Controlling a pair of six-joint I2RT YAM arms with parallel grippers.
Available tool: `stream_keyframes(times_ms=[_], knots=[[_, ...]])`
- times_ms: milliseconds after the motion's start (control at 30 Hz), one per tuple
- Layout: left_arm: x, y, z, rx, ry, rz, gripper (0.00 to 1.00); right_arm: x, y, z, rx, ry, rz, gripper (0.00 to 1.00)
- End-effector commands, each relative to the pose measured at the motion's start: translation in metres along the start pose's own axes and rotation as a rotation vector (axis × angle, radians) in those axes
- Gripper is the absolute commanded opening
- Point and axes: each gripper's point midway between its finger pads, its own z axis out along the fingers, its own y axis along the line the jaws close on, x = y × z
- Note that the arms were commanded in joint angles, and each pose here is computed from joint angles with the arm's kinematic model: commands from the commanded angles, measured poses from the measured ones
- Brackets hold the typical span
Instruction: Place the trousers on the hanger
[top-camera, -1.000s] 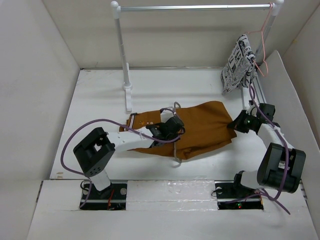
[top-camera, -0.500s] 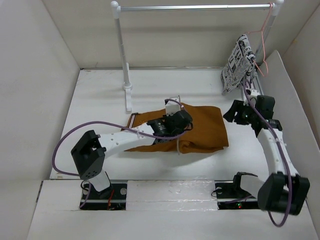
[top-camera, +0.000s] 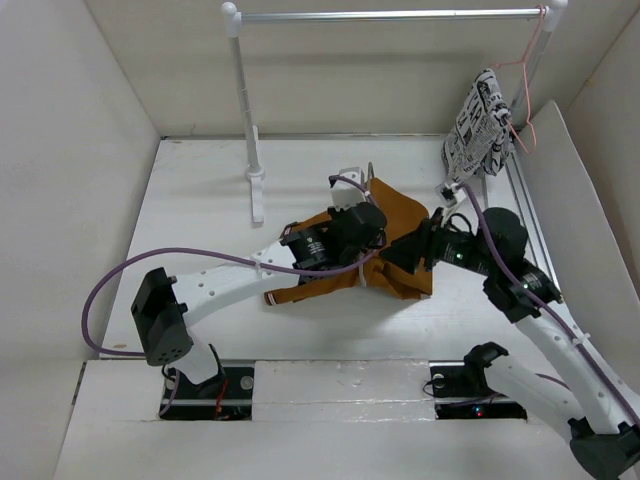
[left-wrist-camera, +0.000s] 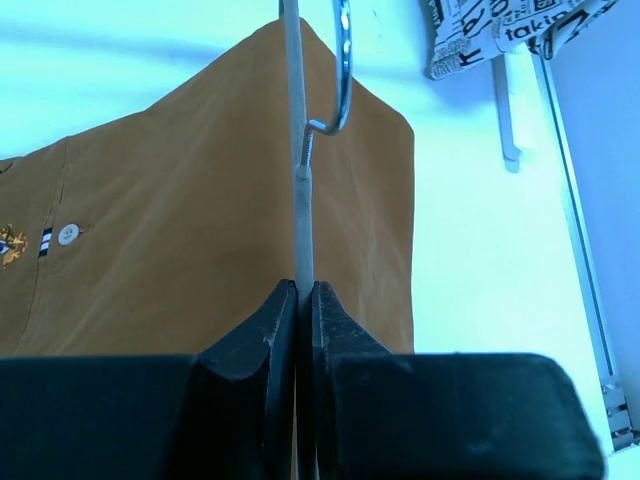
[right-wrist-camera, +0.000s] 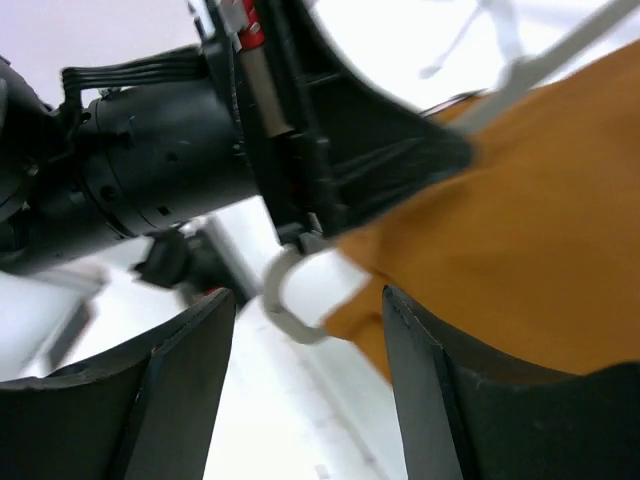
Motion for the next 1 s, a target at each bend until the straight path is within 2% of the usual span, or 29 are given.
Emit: stream_keyframes(times_ms=[0, 167, 267, 367, 500, 667, 733, 800, 833, 867, 900, 967], knots=[[-0.057, -0.036, -0.023, 0.112, -0.168, -0.154, 0.0, -0.006, 0.025, 0.018, -0.1, -0.043, 0.124, 0.66], [-0.067, -0.043, -0.028, 0.141, -0.189, -0.188, 0.0, 0.007, 0.054, 0.036, -0.215, -0.041, 0.175, 0.67], [-0.072, -0.044, -0.032, 0.151, -0.197, -0.201, 0.0, 0.015, 0.055, 0.046, -0.182, -0.018, 0.179, 0.67], [-0.071, -0.046, -0.037, 0.184, -0.177, -0.213, 0.0, 0.014, 0.045, 0.051, -0.12, -0.038, 0.173, 0.59], [-0.067, -0.045, -0.045, 0.215, -0.151, -0.239, 0.0, 0.012, 0.028, 0.056, -0.049, -0.088, 0.181, 0.55], [-0.068, -0.043, -0.057, 0.251, -0.128, -0.247, 0.0, 0.018, 0.017, 0.065, -0.051, -0.114, 0.173, 0.47], [-0.075, -0.043, -0.064, 0.265, -0.136, -0.254, 0.0, 0.016, 0.018, 0.066, -0.08, -0.137, 0.171, 0.35], [-0.078, -0.046, -0.07, 0.28, -0.14, -0.251, 0.0, 0.014, 0.018, 0.068, -0.102, -0.15, 0.173, 0.28], [-0.079, -0.049, -0.076, 0.295, -0.142, -0.253, 0.0, 0.011, 0.018, 0.068, -0.113, -0.162, 0.176, 0.12], [-0.082, -0.05, -0.077, 0.297, -0.149, -0.256, 0.0, 0.01, 0.021, 0.069, -0.134, -0.162, 0.172, 0.06], [-0.084, -0.052, -0.078, 0.305, -0.148, -0.258, 0.0, 0.009, 0.025, 0.07, -0.16, -0.164, 0.162, 0.01], [-0.088, -0.055, -0.082, 0.326, -0.149, -0.263, 0.0, 0.007, 0.03, 0.069, -0.17, -0.169, 0.163, 0.0]])
